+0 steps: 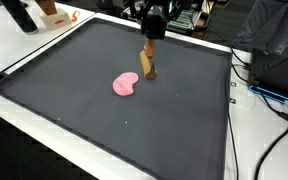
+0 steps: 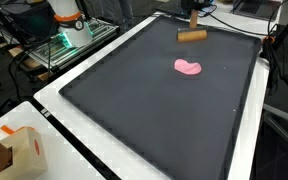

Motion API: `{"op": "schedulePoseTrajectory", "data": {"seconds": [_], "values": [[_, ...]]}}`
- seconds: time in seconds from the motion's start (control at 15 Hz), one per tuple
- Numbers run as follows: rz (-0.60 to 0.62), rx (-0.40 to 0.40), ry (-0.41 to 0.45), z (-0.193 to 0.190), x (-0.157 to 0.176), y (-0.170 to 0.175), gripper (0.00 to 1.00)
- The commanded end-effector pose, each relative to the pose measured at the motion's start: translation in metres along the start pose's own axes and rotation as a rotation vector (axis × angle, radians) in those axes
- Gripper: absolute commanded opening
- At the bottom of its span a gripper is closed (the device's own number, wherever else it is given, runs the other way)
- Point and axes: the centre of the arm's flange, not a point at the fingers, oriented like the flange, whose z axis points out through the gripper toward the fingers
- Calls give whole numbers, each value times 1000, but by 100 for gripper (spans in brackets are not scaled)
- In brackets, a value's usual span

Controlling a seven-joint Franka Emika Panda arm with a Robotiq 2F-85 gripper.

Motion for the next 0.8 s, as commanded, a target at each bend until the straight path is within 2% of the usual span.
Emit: {"op": "schedulePoseTrajectory", "data": {"seconds": [0.0,0.53,0.73], "values": [[19,-101,13,9,-17,-38,24],[57,-307,64,31,-18,-93,24],[69,-360,71,36,-19,-106,24]]}}
